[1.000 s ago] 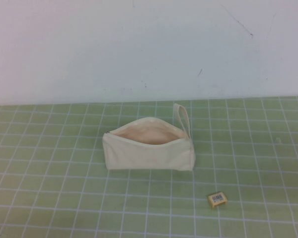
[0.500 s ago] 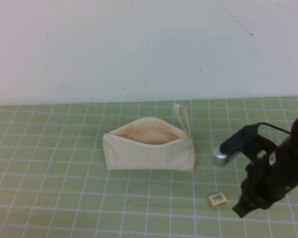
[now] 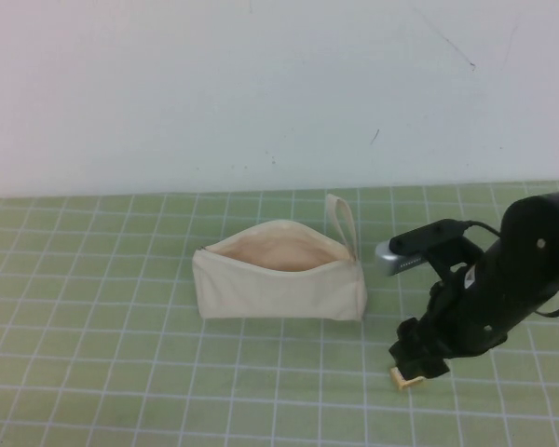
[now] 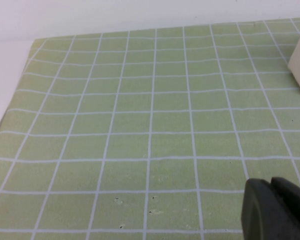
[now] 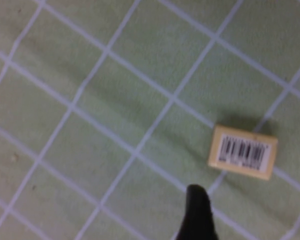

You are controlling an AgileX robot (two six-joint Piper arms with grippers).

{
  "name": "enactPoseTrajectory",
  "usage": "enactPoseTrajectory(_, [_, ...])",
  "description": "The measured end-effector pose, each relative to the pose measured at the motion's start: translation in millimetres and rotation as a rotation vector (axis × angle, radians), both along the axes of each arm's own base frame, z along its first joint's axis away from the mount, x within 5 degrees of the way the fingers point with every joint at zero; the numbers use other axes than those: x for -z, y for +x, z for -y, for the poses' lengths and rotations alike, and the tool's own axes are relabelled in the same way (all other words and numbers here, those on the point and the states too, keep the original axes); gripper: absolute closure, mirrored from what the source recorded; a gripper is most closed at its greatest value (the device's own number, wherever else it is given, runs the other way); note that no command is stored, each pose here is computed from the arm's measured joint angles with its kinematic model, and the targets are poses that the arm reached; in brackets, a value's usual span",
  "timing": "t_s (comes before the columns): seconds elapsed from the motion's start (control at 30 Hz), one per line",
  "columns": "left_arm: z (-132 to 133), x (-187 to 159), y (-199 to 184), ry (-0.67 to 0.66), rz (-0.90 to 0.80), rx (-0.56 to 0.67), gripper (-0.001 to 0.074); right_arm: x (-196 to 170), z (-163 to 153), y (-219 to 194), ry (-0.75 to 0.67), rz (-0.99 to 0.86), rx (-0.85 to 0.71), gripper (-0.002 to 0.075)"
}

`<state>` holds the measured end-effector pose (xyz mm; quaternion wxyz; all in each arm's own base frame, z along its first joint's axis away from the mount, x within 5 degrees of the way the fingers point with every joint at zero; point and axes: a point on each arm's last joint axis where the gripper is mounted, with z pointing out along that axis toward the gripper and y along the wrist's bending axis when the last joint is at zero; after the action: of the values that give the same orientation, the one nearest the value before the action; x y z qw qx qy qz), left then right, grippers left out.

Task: Put eraser into pencil case
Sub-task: Pick up the eraser from the table

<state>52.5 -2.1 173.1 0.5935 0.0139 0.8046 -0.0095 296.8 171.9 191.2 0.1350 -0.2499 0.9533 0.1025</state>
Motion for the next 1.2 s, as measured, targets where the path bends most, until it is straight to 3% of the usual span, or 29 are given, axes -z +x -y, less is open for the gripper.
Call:
enactPoseTrajectory(0.37, [0,0,0,0.0,0.0,0.0,0.0736,35,-11,20,-0.002,-0.036,0.031,0.0244])
enactPoseTrajectory(0.5, [0,0,0,0.0,0.0,0.0,0.0736,46,-12,21,-0.014,-0.063,0.034,0.0277])
enactPoseTrajectory(0.73, [0,0,0,0.0,0.0,0.0,0.0736,46,-12,21,-0.014,-0.063,0.034,0.0424])
enactPoseTrajectory(1.0, [0,0,0,0.0,0.0,0.0,0.0736,41,-13,20,-0.033,-0.107,0.001,0.0424])
enactPoseTrajectory(1.2, [0,0,0,0.0,0.0,0.0,0.0736,5,-19,26,-0.085,-0.215,-0.115,0.0424])
